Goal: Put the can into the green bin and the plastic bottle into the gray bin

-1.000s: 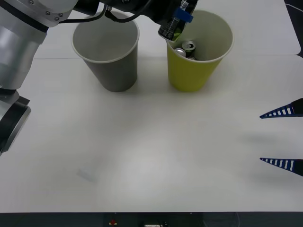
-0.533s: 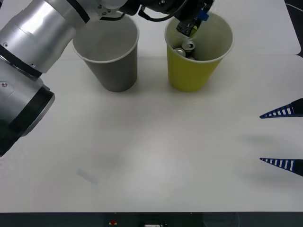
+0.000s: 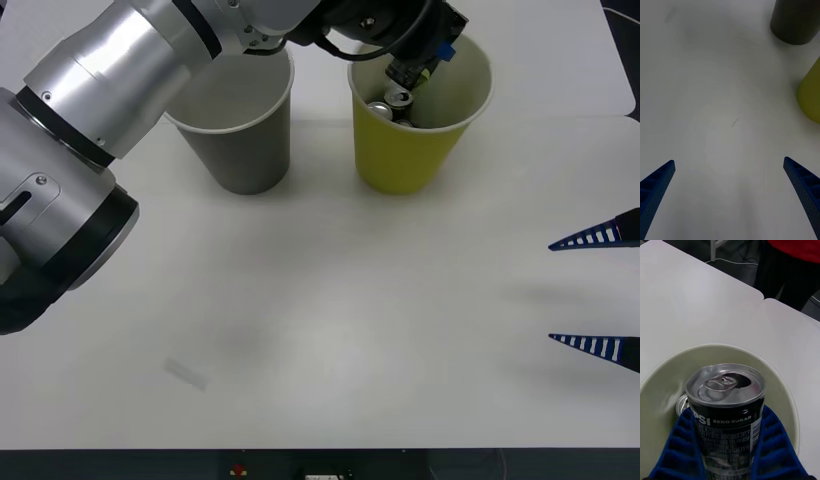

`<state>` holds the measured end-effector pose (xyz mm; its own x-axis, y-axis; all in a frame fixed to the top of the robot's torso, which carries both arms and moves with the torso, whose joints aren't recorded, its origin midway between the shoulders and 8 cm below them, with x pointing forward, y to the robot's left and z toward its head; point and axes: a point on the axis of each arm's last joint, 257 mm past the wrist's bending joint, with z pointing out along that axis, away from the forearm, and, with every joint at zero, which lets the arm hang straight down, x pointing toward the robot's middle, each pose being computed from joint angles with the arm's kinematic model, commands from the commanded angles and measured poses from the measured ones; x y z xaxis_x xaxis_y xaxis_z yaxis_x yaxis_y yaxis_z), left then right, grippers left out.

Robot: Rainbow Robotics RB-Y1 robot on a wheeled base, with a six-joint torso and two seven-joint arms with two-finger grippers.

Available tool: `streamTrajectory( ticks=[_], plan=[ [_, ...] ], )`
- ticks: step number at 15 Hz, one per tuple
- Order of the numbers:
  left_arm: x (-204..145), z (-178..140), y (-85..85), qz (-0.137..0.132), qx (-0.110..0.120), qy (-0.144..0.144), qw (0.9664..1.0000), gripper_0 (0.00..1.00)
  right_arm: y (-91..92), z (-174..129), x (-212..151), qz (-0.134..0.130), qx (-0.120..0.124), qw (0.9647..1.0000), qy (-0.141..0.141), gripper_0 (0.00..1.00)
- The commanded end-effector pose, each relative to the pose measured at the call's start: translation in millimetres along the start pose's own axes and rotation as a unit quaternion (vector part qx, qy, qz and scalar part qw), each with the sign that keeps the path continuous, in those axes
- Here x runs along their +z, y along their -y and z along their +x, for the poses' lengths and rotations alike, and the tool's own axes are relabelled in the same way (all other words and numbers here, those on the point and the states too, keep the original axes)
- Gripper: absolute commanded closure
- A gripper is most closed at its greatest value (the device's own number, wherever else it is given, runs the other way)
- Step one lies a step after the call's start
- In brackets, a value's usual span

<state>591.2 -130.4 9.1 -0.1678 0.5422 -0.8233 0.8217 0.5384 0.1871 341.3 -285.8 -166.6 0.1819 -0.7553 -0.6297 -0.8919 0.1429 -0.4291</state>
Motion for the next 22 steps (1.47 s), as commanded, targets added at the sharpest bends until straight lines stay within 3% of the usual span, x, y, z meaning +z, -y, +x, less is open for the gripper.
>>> streamTrajectory(
  ticks=[1,6,8,13,16,18,20,22],
  plan=[
    [1,-1,2.1,0.001,0.01,0.003,0.9999,0.0,0.0,0,0,0.0,0.0,1.0,0.0,0.0],
    [-2,-5,1.1,0.007,0.016,0.013,0.9998,0.0,0.0,0,0,0.0,0.0,1.0,0.0,0.0],
    [-8,-2,-8.1,0.014,0.017,0.027,0.9994,0.0,0.0,0,0,0.0,0.0,1.0,0.0,0.0],
    [-33,24,-19.7,0.051,0.023,0.062,0.9965,0.0,0.0,0,0,0.0,0.0,1.0,0.0,0.0],
    [-54,35,-15.0,0.058,0.038,0.078,0.9945,0.0,0.0,0,0,0.0,0.0,1.0,0.0,0.0],
    [-73,50,-12.1,0.067,0.053,0.072,0.9938,0.0,0.0,0,0,0.0,0.0,1.0,0.0,0.0],
    [-89,62,-9.4,0.073,0.081,0.075,0.9912,0.0,0.0,0,0,0.0,0.0,1.0,0.0,0.0],
    [-102,82,-6.5,0.084,0.092,0.083,0.9887,0.0,0.0,0,0,0.0,0.0,1.0,0.0,0.0]
  ],
)
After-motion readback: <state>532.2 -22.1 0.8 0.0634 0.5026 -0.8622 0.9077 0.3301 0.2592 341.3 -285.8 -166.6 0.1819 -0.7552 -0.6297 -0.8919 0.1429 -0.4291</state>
